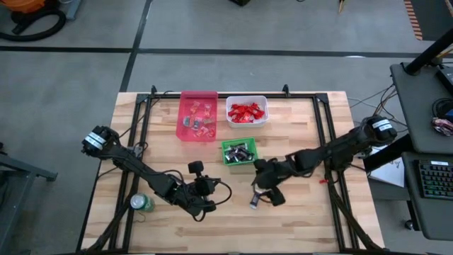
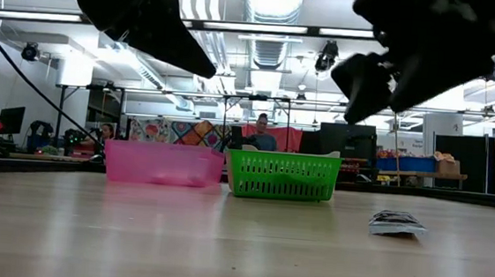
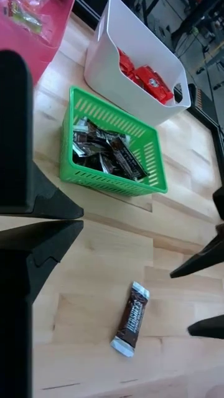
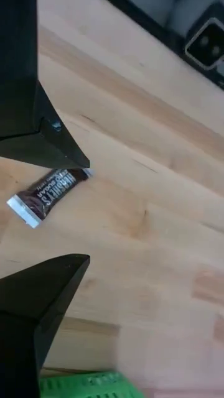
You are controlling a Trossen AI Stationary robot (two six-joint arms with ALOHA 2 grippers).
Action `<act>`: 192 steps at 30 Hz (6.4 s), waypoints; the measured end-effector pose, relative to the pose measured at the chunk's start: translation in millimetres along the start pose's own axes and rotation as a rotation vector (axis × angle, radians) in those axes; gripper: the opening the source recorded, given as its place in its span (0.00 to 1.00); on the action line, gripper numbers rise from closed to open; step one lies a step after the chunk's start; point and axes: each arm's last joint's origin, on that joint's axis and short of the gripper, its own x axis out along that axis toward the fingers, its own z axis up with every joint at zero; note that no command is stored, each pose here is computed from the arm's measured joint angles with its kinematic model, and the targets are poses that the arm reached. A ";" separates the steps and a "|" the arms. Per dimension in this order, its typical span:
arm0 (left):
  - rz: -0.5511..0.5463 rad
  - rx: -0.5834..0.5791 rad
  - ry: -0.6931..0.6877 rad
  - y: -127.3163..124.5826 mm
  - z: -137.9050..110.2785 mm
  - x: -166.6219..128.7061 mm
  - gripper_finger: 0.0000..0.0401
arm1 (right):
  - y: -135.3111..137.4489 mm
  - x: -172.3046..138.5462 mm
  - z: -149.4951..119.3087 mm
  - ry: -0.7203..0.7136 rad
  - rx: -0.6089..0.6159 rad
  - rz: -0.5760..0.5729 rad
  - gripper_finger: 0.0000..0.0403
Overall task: Sort candy
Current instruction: Put the brown chocolate bar into the green bin, then return to Home position
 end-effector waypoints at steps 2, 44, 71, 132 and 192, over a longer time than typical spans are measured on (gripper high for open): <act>0.000 -0.001 -0.001 0.1 0.2 0.0 0.00 | 6.4 3.2 -6.7 0.006 -0.003 -0.023 0.56; -0.017 -0.029 -0.048 -1.6 7.0 -0.3 0.00 | 18.0 75.4 -69.2 -0.080 -0.073 0.023 0.27; -0.045 0.175 -0.055 37.8 27.1 -51.3 0.00 | -18.5 6.3 -2.8 -0.349 0.100 -0.291 0.15; -0.560 -0.111 -0.557 190.8 -128.2 -93.1 0.00 | -73.1 -86.8 -41.4 -0.606 -0.019 -0.560 0.51; -0.503 -0.182 -0.376 181.4 -137.7 -71.7 0.00 | -16.3 -110.2 -156.9 -0.604 0.158 -0.594 0.51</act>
